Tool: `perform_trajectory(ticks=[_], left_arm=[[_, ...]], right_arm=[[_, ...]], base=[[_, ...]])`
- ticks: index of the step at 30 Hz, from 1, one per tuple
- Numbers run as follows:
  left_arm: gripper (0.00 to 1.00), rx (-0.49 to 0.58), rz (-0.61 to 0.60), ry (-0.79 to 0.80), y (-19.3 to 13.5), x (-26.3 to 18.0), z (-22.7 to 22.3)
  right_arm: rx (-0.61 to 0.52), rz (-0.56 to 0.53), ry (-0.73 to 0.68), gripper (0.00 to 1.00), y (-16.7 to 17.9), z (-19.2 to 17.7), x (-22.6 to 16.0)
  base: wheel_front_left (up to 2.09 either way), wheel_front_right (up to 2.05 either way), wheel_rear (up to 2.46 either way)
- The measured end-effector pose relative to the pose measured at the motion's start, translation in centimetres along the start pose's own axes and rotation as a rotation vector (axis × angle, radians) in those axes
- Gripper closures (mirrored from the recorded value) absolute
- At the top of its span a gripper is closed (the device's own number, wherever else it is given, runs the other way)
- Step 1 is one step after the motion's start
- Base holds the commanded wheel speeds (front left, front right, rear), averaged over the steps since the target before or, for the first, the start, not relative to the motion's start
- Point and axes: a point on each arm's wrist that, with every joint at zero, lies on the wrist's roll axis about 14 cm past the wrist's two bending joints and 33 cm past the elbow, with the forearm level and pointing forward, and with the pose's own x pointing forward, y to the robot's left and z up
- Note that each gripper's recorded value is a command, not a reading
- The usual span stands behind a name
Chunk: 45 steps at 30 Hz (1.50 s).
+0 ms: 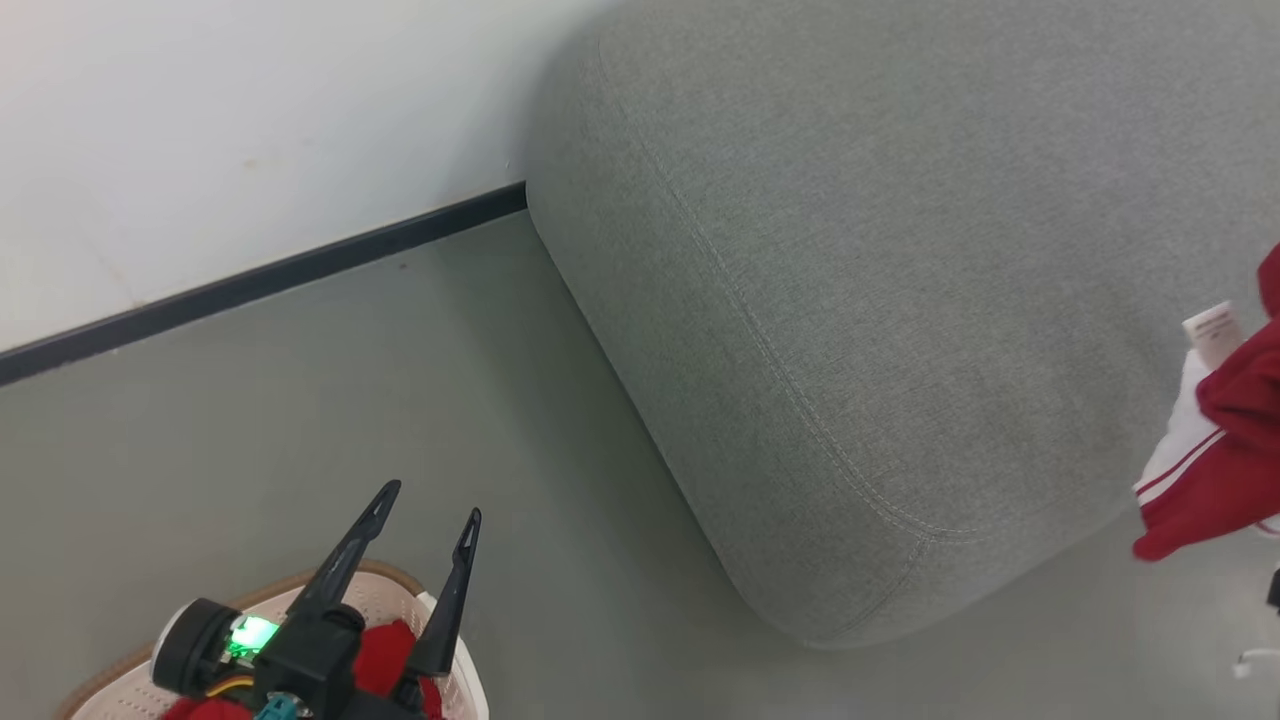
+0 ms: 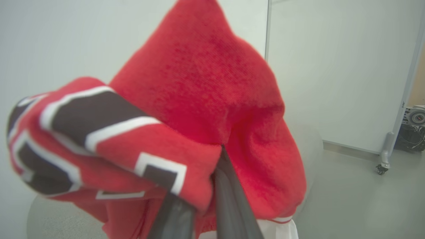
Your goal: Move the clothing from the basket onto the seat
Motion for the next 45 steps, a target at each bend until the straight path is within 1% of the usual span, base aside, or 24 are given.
perform_trajectory(ticks=[5, 9, 17, 27, 31, 35, 38, 45], left_arm=[[0.00, 0.000, 0.006, 0.014, 1.1, -0.2, -0.9], [0.00, 0.025, 0.008, 0.028, 2.0, -0.5, -1.6], [0.00, 0.042, 0.042, 0.058, 4.8, -1.2, -3.2], [0.00, 0.033, 0.078, 0.091, 6.8, -2.1, -5.0], [0.00, 0.037, 0.094, 0.108, 7.7, -2.6, -5.6], [0.00, 0.036, 0.110, 0.116, 8.4, -3.1, -6.0], [0.00, 0.032, 0.115, 0.124, 8.7, -3.4, -6.4], [0.00, 0.039, 0.136, 0.140, 10.0, -3.9, -7.1]], right_arm=[[-0.003, -0.033, -0.010, 1.00, -0.7, 0.1, 1.9], [0.011, -0.032, -0.004, 1.00, -0.1, -0.5, 3.2], [0.049, 0.030, -0.032, 1.00, 2.9, -0.2, 8.1], [0.054, 0.088, -0.031, 1.00, 7.1, -0.5, 13.9], [0.046, 0.059, 0.011, 1.00, 6.9, -1.8, 15.4], [0.031, 0.035, 0.076, 1.00, 6.7, -4.0, 15.9], [0.047, 0.004, 0.128, 1.00, 6.5, -5.8, 16.1], [0.071, -0.023, 0.222, 1.00, 7.3, -9.0, 16.1]], base=[[0.00, 0.00, 0.00], [0.00, 0.00, 0.00], [0.00, 0.00, 0.00], [0.00, 0.00, 0.00], [0.00, 0.00, 0.00], [0.00, 0.00, 0.00], [0.00, 0.00, 0.00], [0.00, 0.00, 0.00]])
